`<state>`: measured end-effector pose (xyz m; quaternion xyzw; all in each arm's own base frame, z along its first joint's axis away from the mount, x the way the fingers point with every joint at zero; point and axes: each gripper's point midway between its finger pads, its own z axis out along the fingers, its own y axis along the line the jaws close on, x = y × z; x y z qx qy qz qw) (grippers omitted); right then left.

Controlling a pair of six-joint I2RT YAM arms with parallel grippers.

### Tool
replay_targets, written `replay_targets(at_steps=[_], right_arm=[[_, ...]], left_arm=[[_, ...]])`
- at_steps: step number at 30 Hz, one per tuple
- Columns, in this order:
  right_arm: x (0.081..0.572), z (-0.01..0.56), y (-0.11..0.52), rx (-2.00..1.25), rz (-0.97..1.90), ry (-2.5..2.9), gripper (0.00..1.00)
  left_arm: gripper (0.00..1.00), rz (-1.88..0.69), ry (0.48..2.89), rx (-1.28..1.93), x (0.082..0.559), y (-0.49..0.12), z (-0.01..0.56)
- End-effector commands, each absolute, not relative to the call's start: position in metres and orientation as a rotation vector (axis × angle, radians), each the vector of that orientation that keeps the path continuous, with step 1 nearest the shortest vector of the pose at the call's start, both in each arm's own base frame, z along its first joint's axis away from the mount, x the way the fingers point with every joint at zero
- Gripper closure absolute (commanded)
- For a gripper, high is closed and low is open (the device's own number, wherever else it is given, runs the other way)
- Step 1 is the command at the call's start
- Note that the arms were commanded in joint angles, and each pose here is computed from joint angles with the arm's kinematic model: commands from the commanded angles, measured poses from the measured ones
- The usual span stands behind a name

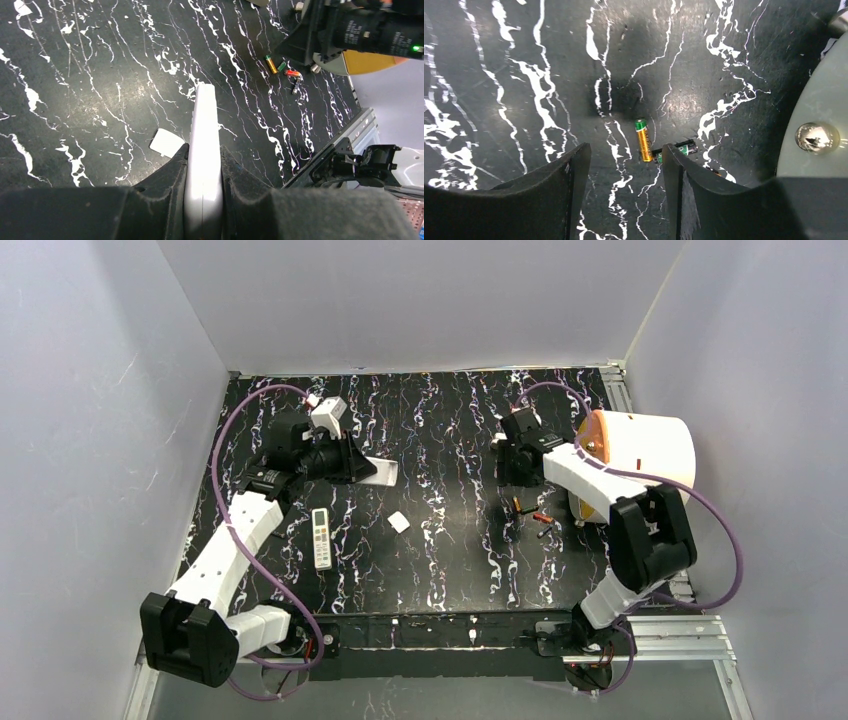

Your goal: Load the batteries into the remote control

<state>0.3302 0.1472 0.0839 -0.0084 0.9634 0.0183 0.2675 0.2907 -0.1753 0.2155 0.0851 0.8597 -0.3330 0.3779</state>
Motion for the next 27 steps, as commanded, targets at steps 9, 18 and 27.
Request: replay_targets(at_steps=[9,18,27], right_arm=[[0.32,0.037,0.132,-0.103,-0.091,2.768,0.52],[0.324,0.026,0.13,-0.11,-0.108,2.77,0.58],[0.32,0.015,0.131,-0.109,-0.075,2.818,0.7]], left_arm=[[1.0,-0.971,2.145,0.316,0.289,-0.192,0.224],[1.0,-0.989,2.136,0.31,0.288,-0.194,0.226],[1.0,-1.003,2.14,0.314,0.285,-0.195,0.225]])
